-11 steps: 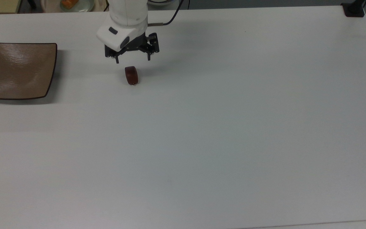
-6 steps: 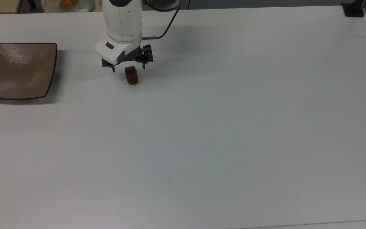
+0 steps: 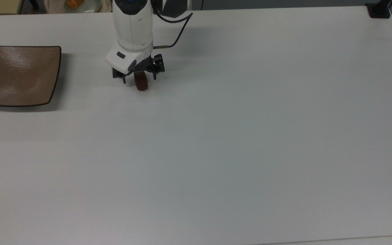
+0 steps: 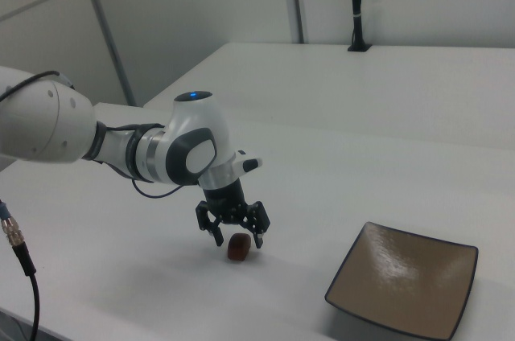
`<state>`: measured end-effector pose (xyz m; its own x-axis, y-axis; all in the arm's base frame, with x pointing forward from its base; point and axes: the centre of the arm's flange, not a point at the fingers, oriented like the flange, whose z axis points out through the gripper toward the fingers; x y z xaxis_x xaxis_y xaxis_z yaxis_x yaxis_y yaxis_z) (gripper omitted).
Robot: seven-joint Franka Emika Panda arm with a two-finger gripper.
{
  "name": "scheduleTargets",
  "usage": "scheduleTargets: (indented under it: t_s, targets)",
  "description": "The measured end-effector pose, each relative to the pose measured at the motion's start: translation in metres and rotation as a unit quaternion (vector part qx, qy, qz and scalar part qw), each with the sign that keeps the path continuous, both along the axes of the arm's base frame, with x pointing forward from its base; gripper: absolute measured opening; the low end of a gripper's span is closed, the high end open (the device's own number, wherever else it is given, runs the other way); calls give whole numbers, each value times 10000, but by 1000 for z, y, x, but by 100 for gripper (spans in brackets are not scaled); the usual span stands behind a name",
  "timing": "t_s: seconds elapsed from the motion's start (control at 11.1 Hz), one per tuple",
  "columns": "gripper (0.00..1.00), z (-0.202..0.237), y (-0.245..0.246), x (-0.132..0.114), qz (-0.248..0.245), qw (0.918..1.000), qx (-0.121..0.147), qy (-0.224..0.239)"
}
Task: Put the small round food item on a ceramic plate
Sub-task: 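Close the gripper around the red-brown food item, then lift the held food item and carry it toward the square brown plate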
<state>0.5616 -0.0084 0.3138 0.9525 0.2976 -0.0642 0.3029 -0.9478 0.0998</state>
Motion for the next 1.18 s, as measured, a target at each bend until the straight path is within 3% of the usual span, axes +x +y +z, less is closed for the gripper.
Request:
scheduleTargets:
  t_s: [0.27,0.36,0.63,0.81,0.99,1.18]
  targets:
    - [93,-10,-1,-6,49,10000,18,-30]
    - [84,-10,-1,-6,79,10000,19,-26]
    - [35,-8,-4,-5,81,10000,22,-45]
    - [26,0,-5,-4,77,9999,24,-117]
    - [25,20,-5,-1,57,9999,17,-159]
    - [25,68,-7,5,-58,9999,52,-136]
